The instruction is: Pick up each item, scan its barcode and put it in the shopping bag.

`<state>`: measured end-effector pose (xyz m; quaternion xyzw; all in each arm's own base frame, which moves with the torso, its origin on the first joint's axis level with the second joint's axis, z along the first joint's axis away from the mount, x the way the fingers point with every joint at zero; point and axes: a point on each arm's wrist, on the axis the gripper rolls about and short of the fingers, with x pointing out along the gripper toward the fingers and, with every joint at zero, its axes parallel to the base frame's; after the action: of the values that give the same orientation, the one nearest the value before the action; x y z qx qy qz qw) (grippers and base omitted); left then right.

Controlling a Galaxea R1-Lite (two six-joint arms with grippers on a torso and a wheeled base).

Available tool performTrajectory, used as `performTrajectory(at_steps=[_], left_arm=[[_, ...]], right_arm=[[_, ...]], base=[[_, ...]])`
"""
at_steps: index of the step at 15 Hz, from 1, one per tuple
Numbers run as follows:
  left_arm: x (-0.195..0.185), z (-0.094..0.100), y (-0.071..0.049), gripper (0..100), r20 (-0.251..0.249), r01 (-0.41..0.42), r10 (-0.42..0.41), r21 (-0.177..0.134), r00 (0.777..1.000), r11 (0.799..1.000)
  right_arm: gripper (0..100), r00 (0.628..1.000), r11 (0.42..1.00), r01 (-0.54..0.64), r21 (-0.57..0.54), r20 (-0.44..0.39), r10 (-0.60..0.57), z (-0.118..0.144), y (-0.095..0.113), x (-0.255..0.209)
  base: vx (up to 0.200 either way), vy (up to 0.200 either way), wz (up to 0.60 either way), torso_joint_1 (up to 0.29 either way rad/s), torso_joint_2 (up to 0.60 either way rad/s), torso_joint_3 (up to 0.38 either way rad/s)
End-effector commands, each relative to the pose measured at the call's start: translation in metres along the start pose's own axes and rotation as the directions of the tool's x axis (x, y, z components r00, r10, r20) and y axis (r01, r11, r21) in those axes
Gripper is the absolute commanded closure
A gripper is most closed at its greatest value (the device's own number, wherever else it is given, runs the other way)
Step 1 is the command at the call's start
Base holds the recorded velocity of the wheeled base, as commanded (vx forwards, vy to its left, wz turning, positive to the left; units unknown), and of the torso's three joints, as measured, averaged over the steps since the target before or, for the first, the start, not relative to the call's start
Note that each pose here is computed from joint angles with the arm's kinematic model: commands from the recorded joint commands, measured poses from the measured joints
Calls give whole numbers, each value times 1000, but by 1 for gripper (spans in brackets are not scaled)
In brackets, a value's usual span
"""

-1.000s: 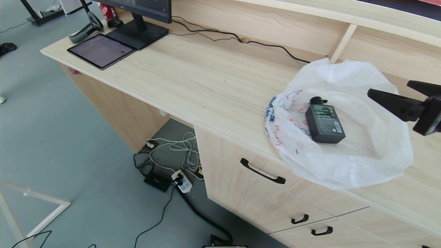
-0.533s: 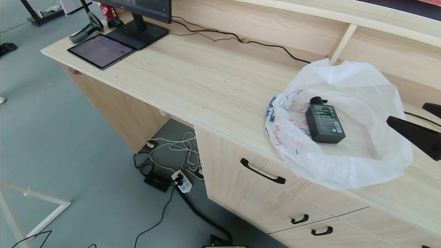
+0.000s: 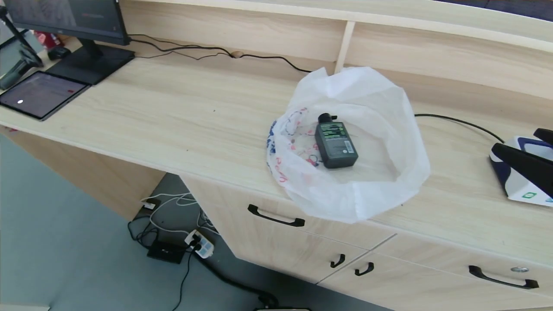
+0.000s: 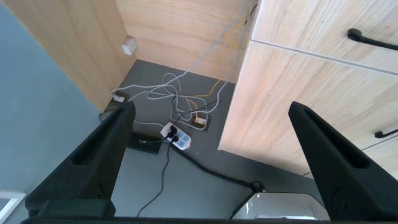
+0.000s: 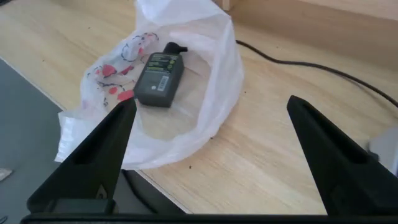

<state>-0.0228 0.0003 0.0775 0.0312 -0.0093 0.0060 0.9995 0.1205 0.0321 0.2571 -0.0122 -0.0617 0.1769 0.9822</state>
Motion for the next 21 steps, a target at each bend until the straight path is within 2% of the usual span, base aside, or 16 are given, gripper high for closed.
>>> performTrajectory(at_steps=[1,5,10,15,21], left_arm=[[0,0,0,0,0,1,-1,2,1000,1000],[0,0,0,0,0,1,-1,-4,1000,1000],[0,0,0,0,-2,-1,1,-7,1000,1000],[0,0,0,0,-4,-1,1,0,1000,1000],[0,-1,0,0,-5,0,0,2,1000,1000]], right_arm=[[0,1000,1000,9,0,4,-9,1,-1,0],[0,999,999,25,37,30,-26,8,-1,-6],[0,999,998,28,57,-27,-26,-12,1,-13],[0,999,998,38,48,-3,-38,-8,1,-17],[0,996,995,87,47,-15,-86,-11,-5,-18]], base=[[0,0,-600,12,2,-2],[0,0,-150,2,1,-2],[0,0,0,0,0,0],[0,0,0,0,0,0],[0,-200,0,6,5,5]])
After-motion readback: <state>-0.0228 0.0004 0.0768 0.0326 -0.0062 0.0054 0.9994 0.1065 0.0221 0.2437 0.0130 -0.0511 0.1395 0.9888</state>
